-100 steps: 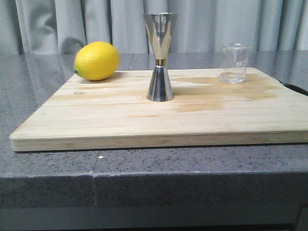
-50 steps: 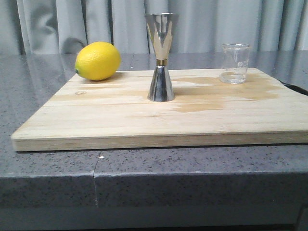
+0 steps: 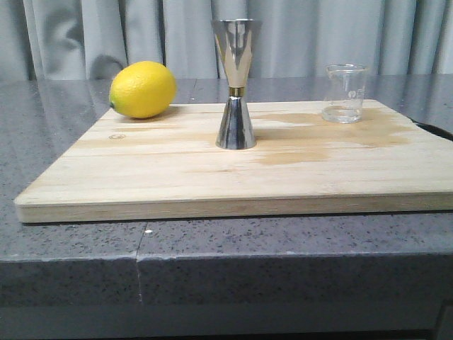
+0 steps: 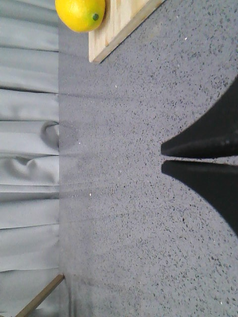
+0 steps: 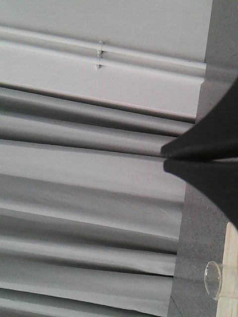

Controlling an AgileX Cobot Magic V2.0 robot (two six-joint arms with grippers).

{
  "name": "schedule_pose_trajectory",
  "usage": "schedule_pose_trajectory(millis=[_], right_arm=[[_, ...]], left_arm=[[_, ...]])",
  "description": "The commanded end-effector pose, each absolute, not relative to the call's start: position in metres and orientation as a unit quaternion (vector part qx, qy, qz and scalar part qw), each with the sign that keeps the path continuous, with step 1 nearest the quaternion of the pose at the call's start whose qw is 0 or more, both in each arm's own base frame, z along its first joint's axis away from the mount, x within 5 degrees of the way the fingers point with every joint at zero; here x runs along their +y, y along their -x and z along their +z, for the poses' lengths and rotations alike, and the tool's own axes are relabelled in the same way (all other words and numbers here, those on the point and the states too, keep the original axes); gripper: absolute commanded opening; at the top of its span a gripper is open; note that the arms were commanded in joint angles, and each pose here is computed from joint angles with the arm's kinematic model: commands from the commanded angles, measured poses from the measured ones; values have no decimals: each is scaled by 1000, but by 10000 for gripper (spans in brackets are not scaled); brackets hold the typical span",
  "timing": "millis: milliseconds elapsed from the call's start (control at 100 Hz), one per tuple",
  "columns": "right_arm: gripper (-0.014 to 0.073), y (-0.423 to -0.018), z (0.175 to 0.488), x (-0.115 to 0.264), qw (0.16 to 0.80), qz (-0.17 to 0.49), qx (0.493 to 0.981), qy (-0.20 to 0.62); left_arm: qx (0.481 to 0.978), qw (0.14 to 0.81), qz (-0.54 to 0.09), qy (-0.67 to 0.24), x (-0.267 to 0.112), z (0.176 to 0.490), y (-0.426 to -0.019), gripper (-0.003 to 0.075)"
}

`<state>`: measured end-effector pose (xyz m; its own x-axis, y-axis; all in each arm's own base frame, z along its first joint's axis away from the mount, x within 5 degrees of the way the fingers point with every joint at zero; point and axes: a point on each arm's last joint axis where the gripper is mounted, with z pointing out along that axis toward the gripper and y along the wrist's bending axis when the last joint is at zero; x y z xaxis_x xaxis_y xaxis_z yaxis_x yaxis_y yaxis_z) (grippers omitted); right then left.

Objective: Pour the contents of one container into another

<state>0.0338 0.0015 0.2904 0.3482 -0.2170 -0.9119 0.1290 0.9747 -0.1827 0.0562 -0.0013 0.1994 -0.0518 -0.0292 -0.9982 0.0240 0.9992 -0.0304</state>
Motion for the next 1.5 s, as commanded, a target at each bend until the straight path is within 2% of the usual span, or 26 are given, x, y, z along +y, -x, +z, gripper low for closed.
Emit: schedule_pose_trajectory(millis=[0,380,450,480,520,530,580,630,800,940,1490], right_arm=[[-75,-31,300,5,834,-98,540,50],[-75,-33,296,5,832,-94,544,50],[-75,-35,289,0,820,-96,564,23],[-75,-36,286,-3,814,-65,577,-18],[-75,-39,278,-6,792,-57,606,-39],[-75,-39,276,-6,789,-35,611,-56],[-75,-43,265,-4,765,-28,642,-52],[-75,-45,254,-4,757,-17,651,-59],[-75,-51,225,-8,772,-1,630,-88],[-75,-54,210,-6,764,-25,642,-59],[-75,-54,209,-7,761,-22,646,-62]], left_arm=[[700,714,-20,2,-1,196,-56,-19],[700,714,-20,2,-1,196,-56,-19],[700,714,-20,2,-1,196,-56,-19],[700,714,-20,2,-1,196,-56,-19],[700,714,-20,2,-1,196,-56,-19],[700,714,-20,2,-1,196,-56,-19],[700,714,-20,2,-1,196,-56,-19],[700,714,-20,2,-1,196,-56,-19],[700,714,-20,2,-1,196,-56,-19],[700,714,-20,2,-1,196,-56,-19],[700,714,-20,2,-1,196,-56,-19]])
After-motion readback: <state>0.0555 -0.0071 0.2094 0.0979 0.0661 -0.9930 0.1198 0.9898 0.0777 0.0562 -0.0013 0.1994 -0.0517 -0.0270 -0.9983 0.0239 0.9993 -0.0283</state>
